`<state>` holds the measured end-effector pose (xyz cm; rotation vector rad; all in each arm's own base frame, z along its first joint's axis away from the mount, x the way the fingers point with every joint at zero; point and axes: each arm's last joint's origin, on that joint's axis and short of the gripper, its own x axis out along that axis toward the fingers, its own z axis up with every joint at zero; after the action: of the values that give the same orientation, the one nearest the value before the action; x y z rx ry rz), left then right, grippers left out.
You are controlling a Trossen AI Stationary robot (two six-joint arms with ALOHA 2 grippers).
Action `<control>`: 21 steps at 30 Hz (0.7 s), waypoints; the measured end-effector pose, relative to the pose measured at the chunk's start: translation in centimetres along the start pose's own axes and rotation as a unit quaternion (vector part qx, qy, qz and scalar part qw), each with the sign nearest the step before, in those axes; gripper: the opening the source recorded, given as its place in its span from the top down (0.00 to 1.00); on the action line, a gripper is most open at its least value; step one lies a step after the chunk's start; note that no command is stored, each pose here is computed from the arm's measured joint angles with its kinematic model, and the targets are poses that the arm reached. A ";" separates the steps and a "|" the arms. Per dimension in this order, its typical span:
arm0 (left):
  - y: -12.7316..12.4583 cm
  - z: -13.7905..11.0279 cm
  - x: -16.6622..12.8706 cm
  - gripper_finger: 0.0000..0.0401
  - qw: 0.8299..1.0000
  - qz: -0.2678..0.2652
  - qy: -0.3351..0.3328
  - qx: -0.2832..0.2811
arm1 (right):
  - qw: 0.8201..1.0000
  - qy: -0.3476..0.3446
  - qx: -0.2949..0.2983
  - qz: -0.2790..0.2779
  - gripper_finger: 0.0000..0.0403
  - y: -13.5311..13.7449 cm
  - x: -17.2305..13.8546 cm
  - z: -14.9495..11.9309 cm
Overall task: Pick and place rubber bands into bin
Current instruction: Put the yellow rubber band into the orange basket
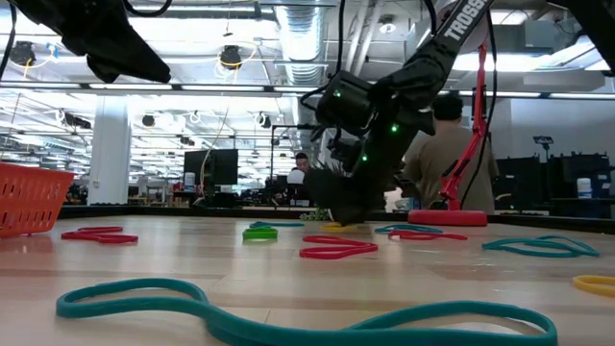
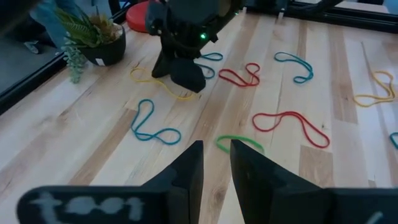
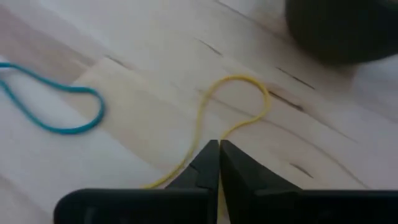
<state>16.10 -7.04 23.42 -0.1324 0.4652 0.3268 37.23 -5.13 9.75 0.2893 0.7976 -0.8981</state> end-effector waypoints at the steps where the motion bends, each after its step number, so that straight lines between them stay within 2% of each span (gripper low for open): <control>1: 0.0 0.0 0.0 0.82 1.000 0.003 -0.002 0.000 | 1.000 -0.008 -0.006 0.015 0.98 0.3 -0.4 0.1; 6: 0.2 0.1 0.0 0.82 0.999 0.028 -0.017 0.009 | 0.992 -0.083 -0.032 0.093 0.99 2.9 -4.3 2.2; 10: 0.2 0.2 0.1 0.82 0.998 0.037 -0.021 0.037 | 0.975 -0.152 -0.068 0.145 1.00 4.7 -7.8 3.8; 13: 0.3 0.3 0.2 0.82 0.998 0.039 -0.023 0.052 | 0.955 -0.201 -0.085 0.201 0.99 6.0 -10.4 4.7; 16: 0.4 0.6 0.4 0.82 0.996 0.038 -0.028 0.070 | 0.941 -0.216 -0.105 0.236 1.00 6.9 -11.8 4.7; 21: 0.3 1.1 0.5 0.81 0.992 0.032 -0.044 0.117 | 0.936 -0.223 -0.112 0.249 1.00 7.5 -12.4 4.3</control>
<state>16.87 -6.45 24.18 0.1247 0.4180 0.3372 40.73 4.38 21.01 0.0703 0.3683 -0.3633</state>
